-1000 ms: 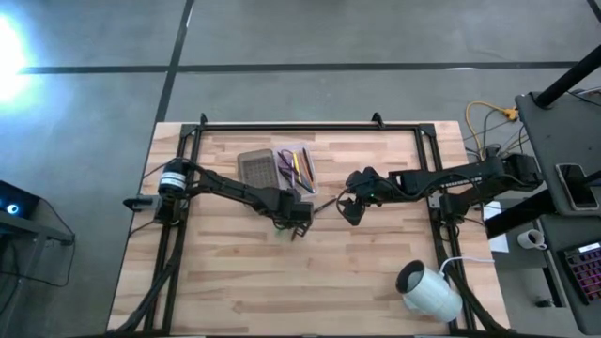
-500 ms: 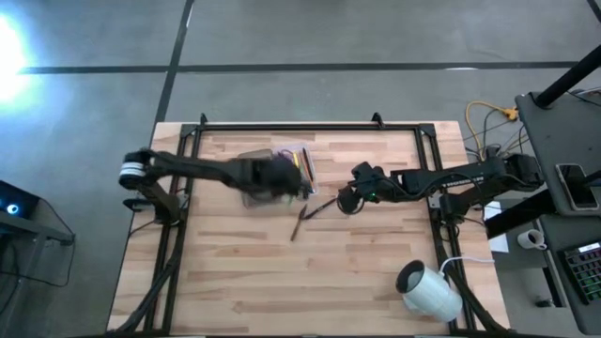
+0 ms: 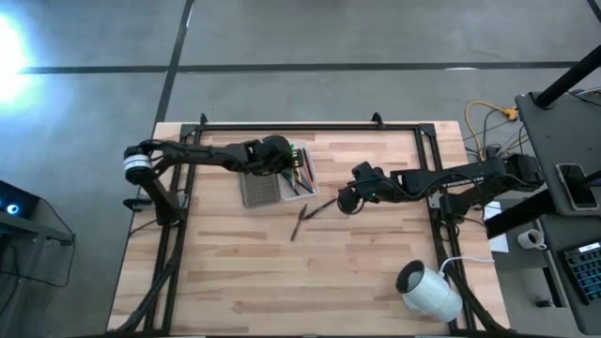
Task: Pick & place school supplies into a supply box
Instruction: Put the green pen into the supply box, then put the black pen into the supply box
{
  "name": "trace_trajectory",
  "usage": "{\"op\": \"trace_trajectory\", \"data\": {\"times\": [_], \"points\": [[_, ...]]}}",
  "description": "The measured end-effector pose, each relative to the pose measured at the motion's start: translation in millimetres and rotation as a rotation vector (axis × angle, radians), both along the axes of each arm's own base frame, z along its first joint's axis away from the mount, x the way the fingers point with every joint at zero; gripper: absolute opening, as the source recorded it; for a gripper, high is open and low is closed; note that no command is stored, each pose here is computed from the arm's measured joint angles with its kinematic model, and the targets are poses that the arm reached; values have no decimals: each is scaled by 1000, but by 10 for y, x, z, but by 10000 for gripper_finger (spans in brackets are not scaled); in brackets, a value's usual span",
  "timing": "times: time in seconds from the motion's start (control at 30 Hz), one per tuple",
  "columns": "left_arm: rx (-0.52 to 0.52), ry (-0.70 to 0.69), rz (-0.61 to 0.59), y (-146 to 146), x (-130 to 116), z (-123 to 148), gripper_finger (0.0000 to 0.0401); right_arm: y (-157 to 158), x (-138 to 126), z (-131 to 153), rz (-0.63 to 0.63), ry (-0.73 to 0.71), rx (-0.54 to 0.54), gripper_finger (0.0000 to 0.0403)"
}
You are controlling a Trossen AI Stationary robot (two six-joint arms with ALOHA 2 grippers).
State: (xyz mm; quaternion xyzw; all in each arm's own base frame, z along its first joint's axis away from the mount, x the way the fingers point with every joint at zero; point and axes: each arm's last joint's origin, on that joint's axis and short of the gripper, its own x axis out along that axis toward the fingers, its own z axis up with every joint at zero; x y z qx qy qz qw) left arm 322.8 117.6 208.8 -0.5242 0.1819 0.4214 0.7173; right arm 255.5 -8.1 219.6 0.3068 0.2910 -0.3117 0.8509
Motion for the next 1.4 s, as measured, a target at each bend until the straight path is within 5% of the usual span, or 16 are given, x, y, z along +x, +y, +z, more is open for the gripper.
{"op": "trace_trajectory", "data": {"times": [0.3,0.77,1.1,1.4], "points": [[27,46,29,17,-38,-134,29,-7,-3,0,-13,4,-19,205],[64,31,43,13,-20,-110,150,-3,-2,-1,26,19,-34,205],[113,-12,-166,-354,190,139,154,61,129,-271,497,221,-143,206],[118,22,-234,-880,-2,376,154,57,324,-416,632,338,-250,206]]}}
